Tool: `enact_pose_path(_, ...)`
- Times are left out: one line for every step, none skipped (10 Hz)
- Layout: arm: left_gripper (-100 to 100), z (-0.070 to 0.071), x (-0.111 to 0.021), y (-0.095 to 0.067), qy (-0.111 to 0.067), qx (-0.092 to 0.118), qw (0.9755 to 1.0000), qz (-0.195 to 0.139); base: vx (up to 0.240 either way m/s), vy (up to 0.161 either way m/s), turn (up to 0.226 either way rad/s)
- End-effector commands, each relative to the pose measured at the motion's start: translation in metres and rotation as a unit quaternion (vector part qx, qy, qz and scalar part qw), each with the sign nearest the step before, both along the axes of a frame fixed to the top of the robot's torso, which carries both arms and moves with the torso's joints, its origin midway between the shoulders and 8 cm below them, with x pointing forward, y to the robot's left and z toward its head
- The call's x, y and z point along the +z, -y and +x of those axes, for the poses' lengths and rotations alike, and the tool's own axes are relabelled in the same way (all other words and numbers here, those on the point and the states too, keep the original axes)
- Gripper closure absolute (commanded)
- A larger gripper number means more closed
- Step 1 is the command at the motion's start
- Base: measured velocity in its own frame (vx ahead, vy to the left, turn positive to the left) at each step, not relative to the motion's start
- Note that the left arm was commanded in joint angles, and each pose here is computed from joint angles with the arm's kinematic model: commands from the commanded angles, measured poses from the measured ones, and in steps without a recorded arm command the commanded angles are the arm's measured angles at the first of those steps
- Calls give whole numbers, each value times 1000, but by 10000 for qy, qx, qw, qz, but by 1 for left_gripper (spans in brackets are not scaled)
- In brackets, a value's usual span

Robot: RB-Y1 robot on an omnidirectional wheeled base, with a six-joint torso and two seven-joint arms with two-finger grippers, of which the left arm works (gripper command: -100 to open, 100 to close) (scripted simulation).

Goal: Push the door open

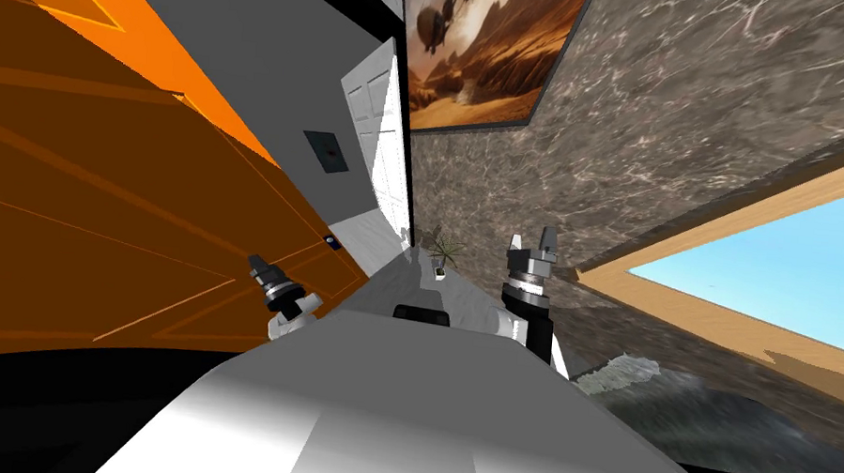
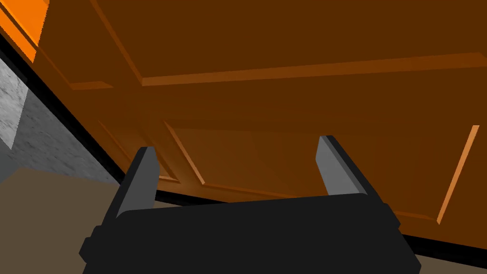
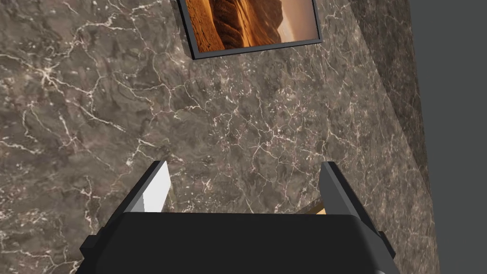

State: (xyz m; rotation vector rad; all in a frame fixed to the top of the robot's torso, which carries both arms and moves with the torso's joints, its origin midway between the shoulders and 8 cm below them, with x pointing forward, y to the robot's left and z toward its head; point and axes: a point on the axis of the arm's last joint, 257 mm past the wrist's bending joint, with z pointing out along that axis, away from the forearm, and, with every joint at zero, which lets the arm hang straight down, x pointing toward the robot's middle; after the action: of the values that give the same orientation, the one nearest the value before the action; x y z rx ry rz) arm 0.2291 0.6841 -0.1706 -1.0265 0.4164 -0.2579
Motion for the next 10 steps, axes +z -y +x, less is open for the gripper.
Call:
enact_pose_path(-100, -11, -15, -7, 4, 159, 9997, -186, 45, 78, -225)
enact_pose_path(-100, -17, -25, -10, 10, 252, 9992, -305, 48, 85, -165)
enact_pose_path(-100, -22, -36, -12, 17, 336, 9985, -422, 48, 90, -213)
enact_pose_path(-100, -27, -46, -13, 26, 416, 9977, -540, 38, 91, -228)
enact_pose_path(-100, -32, -57, -14, 35, 493, 9966, -659, 39, 86, -174)
enact_pose_path(-100, -37, -68, -14, 46, 568, 9953, -780, 40, 92, -173)
enact_pose_path(-100, -41, -79, -14, 59, 641, 9938, -904, 49, 85, -178)
enact_pose_path(-100, -45, -89, -13, 71, 705, 9923, -1020, 45, 75, -247)
enact_pose_path(-100, -49, -99, -12, 84, 763, 9906, -1134, 27, 88, -173)
enact_pose_path(-100, -52, -109, -10, 97, 820, 9887, -1249, 19, 84, -158)
